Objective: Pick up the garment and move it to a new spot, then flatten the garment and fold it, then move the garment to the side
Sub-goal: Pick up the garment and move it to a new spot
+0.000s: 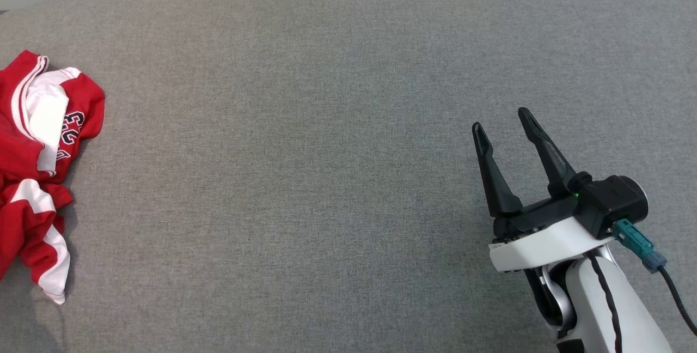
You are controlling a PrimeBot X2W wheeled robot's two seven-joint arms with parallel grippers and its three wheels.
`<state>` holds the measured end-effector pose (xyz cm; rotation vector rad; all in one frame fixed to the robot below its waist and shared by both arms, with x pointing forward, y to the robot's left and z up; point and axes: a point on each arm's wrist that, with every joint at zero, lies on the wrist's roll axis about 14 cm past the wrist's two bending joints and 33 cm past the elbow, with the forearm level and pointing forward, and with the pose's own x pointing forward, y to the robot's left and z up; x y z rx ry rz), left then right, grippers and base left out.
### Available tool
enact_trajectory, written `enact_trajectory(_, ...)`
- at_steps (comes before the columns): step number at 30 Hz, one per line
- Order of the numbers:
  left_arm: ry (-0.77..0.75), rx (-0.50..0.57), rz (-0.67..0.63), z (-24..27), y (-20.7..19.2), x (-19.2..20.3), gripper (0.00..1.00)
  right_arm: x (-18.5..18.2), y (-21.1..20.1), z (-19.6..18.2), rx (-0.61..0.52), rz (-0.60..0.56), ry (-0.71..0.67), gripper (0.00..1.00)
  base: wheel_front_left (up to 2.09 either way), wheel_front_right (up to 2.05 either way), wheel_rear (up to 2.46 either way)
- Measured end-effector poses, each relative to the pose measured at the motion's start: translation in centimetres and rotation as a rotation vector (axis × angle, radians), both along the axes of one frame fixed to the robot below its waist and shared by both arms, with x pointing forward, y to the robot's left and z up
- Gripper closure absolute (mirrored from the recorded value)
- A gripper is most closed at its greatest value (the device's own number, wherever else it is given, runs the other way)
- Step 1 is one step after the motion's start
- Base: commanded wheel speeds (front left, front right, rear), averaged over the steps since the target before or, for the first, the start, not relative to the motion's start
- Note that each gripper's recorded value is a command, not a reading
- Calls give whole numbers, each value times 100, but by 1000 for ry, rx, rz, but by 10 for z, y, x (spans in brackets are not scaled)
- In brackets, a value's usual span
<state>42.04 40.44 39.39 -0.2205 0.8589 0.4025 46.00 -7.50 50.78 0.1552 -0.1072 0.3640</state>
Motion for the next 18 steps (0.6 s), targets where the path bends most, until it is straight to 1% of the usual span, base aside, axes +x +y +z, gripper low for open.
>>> enact_trajectory(1,6,-4,2,-2,0,-1,100,0,0,0,0,0,0,0,0,0,0)
enact_trajectory(4,3,-3,-4,-1,0,1,100,1,0,0,0,-2,-2,0,0,0,0)
enact_trajectory(10,-29,38,-16,12,8,0,100,0,4,7,1,8,-19,0,0,0,0)
enact_trajectory(15,-89,116,-56,40,16,3,100,-6,8,18,17,19,-38,0,0,0,0)
enact_trajectory(18,-180,178,-104,72,16,17,100,-11,9,23,26,21,-43,0,0,0,0)
